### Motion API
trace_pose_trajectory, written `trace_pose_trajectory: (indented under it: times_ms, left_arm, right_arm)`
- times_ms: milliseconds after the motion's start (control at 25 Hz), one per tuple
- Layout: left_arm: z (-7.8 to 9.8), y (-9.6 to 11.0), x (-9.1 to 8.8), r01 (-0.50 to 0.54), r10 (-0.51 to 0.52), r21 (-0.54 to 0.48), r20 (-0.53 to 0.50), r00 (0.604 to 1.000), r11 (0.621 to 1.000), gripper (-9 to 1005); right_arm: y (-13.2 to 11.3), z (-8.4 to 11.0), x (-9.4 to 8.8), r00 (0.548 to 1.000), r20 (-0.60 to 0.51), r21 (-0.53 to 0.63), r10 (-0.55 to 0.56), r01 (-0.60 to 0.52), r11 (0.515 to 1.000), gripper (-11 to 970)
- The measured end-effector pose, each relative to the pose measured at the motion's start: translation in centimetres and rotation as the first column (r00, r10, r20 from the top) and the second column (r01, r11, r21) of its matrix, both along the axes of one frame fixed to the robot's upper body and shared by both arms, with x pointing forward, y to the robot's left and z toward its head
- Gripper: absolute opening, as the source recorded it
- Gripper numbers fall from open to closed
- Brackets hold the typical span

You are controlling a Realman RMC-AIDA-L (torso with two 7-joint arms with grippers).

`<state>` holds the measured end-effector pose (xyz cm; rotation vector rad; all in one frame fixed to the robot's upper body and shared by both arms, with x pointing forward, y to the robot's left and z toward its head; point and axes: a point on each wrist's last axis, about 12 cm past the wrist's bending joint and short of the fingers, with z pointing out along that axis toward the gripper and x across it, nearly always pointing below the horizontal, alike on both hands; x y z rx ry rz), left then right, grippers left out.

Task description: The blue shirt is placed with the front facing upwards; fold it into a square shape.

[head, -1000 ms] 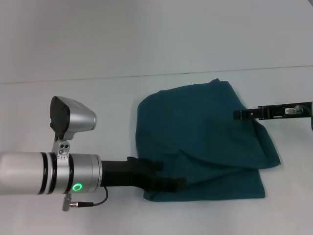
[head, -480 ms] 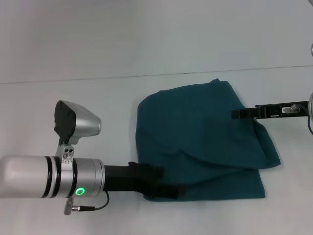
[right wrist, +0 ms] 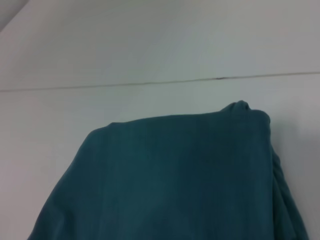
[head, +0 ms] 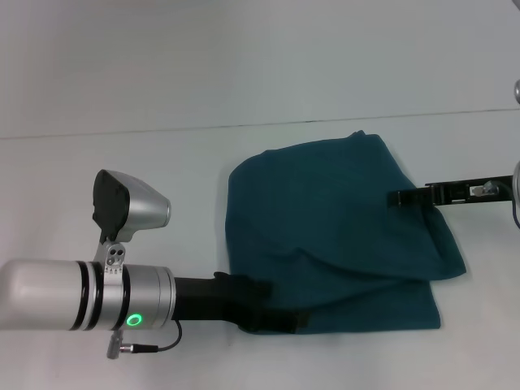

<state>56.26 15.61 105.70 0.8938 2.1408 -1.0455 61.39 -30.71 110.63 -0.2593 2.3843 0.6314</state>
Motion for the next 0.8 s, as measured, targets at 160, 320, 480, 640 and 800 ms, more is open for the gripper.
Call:
trace_pose_trajectory:
  times_ms: [160, 320, 480, 640, 800]
  left_arm:
    - [-0.03, 0.01, -0.01, -0.001, 0.001, 0.000, -0.002, 1.000, 1.000, 922]
    - [-0.04, -0.01, -0.03, -0.001, 0.001, 0.000, -0.006, 1.000, 1.000, 922]
    - [-0.04, -0.02, -0.03, -0.001, 0.001, 0.000, -0.007, 1.000, 1.000, 922]
    - [-0.03, -0.02, -0.03, -0.001, 0.001, 0.000, -0.007, 1.000, 1.000, 922]
    - [-0.01, -0.03, -0.04, 0.000, 0.000, 0.000, -0.007, 1.000, 1.000, 922]
  right_arm:
    - [0.06, -0.21, 0.12, 1.000, -0.002, -0.005, -0.007, 0.007, 1.000, 792]
    - [0.07, -0.25, 0.16, 1.000, 0.001, -0.007, -0.011, 0.011, 1.000, 792]
    - [0.06, -0.32, 0.17, 1.000, 0.001, -0.008, -0.014, 0.014, 1.000, 791]
    - [0.26, -0.68, 0.34, 1.000, -0.005, -0.007, -0.024, 0.024, 1.000, 785]
    - [0.45, -0.72, 0.48, 1.000, -0.004, -0.008, -0.022, 0.022, 1.000, 648]
